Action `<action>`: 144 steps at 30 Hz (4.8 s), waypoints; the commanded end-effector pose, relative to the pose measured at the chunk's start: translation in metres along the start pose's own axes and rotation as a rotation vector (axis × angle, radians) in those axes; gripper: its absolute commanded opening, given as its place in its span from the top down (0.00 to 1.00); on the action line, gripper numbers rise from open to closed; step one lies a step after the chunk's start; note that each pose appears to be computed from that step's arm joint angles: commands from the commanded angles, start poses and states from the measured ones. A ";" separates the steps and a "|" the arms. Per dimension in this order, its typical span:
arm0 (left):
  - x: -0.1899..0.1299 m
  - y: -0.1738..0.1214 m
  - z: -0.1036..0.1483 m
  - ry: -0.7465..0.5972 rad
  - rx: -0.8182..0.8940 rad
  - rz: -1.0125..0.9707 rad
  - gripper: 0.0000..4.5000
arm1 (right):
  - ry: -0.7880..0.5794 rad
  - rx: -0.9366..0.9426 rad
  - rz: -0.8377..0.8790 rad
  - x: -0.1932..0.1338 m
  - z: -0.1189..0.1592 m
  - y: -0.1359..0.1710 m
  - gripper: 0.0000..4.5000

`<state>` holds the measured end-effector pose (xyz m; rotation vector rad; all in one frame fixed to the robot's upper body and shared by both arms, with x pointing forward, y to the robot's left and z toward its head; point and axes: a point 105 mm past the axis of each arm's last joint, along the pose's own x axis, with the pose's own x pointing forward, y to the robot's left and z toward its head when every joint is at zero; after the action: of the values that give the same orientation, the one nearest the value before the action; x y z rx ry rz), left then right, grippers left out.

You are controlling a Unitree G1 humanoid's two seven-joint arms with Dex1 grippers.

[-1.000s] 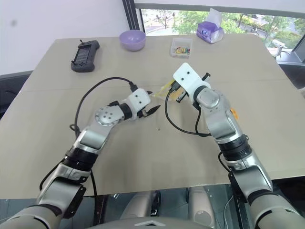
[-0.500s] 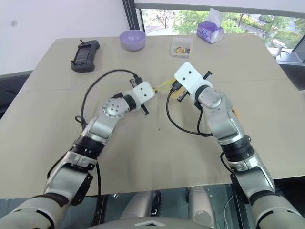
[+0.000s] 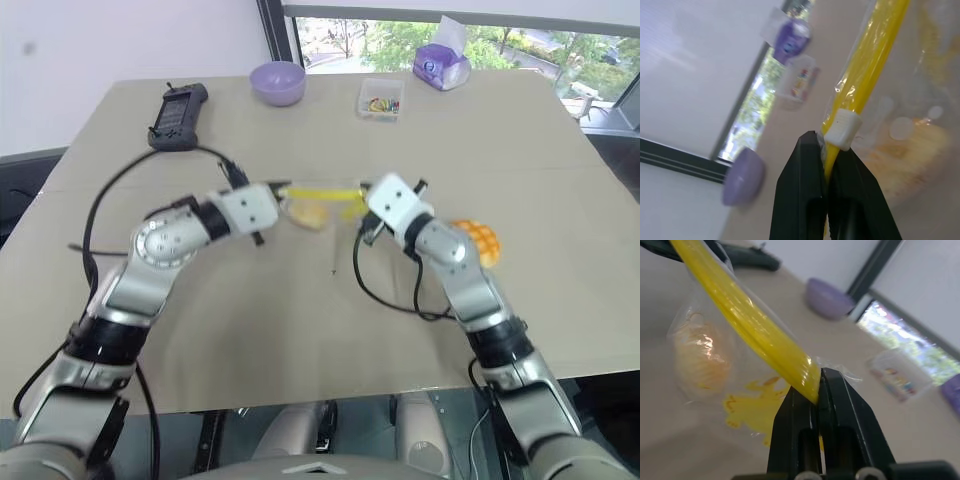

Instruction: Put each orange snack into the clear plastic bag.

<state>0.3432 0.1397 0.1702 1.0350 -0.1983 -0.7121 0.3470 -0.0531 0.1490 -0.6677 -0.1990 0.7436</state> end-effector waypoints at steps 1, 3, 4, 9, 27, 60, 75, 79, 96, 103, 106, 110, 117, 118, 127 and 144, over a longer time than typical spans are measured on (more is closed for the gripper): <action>-0.012 0.011 0.009 -0.003 -0.049 -0.003 1.00 | 0.006 -0.048 0.033 -0.009 0.000 0.007 1.00; -0.013 0.009 0.009 0.005 -0.096 -0.037 1.00 | 0.021 -0.034 0.060 -0.013 -0.003 0.009 1.00; -0.013 0.008 0.009 0.010 -0.108 -0.055 1.00 | 0.026 -0.037 0.052 -0.014 -0.004 0.007 0.93; -0.007 0.008 0.002 0.053 -0.157 -0.074 1.00 | 0.095 -0.019 0.000 -0.035 -0.012 -0.010 0.62; 0.012 0.011 0.008 0.006 -0.244 -0.143 1.00 | -0.059 0.310 0.039 -0.056 0.054 0.001 0.99; 0.019 0.007 0.017 -0.014 -0.231 -0.166 1.00 | -0.036 -0.090 0.061 -0.016 0.064 0.000 0.49; 0.020 -0.004 0.028 -0.071 -0.170 -0.193 1.00 | 0.042 0.154 -0.119 -0.003 0.043 -0.025 0.49; 0.021 -0.005 0.030 -0.084 -0.166 -0.193 1.00 | 0.130 0.058 -0.093 -0.004 0.024 -0.020 0.49; 0.028 -0.003 0.025 -0.068 -0.168 -0.156 1.00 | 0.309 -0.217 0.073 -0.028 -0.023 -0.003 0.49; 0.031 -0.001 0.019 -0.040 -0.176 -0.133 1.00 | 0.338 -0.356 -0.044 -0.031 -0.027 -0.040 0.49; 0.032 0.001 0.017 -0.027 -0.192 -0.124 1.00 | 0.258 -0.267 -0.077 -0.034 -0.013 -0.044 0.49; 0.034 0.003 0.016 -0.013 -0.207 -0.114 1.00 | 0.141 -0.103 -0.075 -0.041 0.011 -0.042 0.49; 0.038 0.007 0.011 0.018 -0.237 -0.092 1.00 | 0.117 -0.047 -0.086 -0.064 0.016 -0.046 0.49; 0.038 0.008 0.012 0.017 -0.241 -0.090 1.00 | 0.111 -0.029 -0.090 -0.066 0.017 -0.047 0.49; 0.047 0.009 0.041 -0.097 -0.257 -0.099 1.00 | 0.063 0.061 -0.027 -0.036 0.024 -0.028 0.49; 0.055 0.010 0.040 -0.041 -0.263 -0.075 1.00 | 0.014 0.043 -0.118 -0.051 0.039 -0.049 0.49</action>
<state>0.3720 0.0841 0.1729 0.7601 -0.0388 -0.8116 0.3248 -0.0894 0.2007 -0.6567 -0.1741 0.6450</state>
